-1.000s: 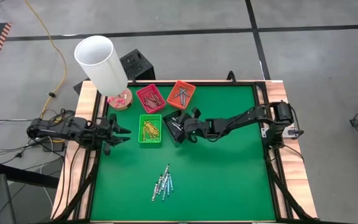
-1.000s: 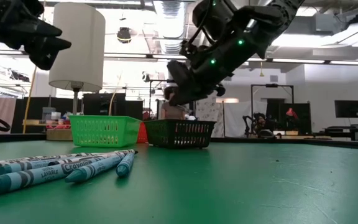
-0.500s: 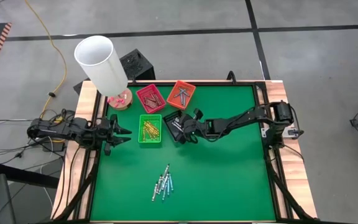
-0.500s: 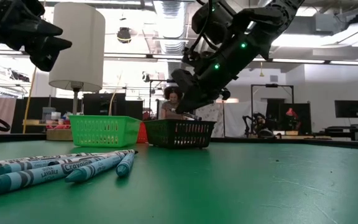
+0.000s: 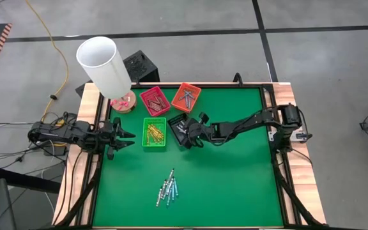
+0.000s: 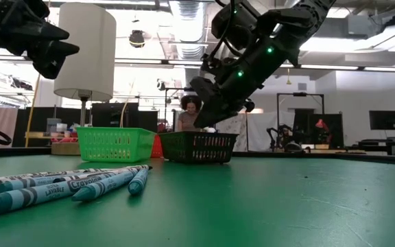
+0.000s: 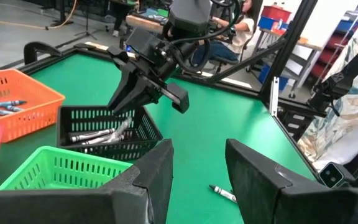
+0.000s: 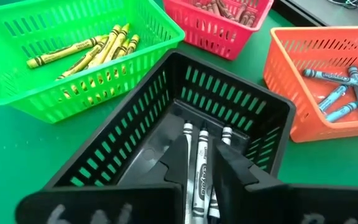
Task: Sort crayons
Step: Put the black crayon into the black bin
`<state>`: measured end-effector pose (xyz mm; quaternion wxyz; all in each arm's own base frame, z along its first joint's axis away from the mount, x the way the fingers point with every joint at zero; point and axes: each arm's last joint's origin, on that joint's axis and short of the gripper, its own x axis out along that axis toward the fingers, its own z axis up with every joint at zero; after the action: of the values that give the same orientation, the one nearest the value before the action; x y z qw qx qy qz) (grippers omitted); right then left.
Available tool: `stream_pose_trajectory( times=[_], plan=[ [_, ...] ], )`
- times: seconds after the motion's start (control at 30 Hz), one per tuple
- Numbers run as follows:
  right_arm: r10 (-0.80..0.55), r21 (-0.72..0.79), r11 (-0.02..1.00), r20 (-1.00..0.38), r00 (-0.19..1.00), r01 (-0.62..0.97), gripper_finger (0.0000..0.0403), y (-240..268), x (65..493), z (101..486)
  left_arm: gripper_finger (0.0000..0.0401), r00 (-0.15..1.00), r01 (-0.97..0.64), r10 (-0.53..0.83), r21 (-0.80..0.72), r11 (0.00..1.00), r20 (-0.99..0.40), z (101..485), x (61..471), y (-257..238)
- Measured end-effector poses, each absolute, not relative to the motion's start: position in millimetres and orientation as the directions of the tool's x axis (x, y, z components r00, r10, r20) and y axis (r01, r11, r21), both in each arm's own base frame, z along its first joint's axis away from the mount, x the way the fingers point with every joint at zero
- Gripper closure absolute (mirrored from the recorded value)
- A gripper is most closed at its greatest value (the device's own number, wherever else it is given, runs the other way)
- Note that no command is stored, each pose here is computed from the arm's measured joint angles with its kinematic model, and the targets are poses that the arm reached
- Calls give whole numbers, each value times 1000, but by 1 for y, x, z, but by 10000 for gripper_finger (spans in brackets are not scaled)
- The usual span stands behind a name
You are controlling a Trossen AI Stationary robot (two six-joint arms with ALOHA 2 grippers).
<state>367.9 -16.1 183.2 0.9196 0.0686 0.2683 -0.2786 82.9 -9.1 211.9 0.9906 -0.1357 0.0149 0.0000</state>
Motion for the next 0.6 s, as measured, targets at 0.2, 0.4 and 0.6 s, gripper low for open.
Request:
stream_pose_trajectory(
  times=[0.2, 0.4, 0.6],
  plan=[
    [-472, -13, 839, -513, 717, 543, 335, -14, 369, 186, 264, 999, -9, -3, -271, 962, -43, 211, 83, -9],
    [-281, 41, 946, -389, 877, 322, 334, 10, 374, 212, 264, 998, -20, 2, -273, 962, -68, 208, 83, -9],
    [120, -35, 990, -313, 942, -138, 334, 58, 374, 222, 264, 998, -27, 10, -270, 962, -66, 208, 83, -9]
  ],
)
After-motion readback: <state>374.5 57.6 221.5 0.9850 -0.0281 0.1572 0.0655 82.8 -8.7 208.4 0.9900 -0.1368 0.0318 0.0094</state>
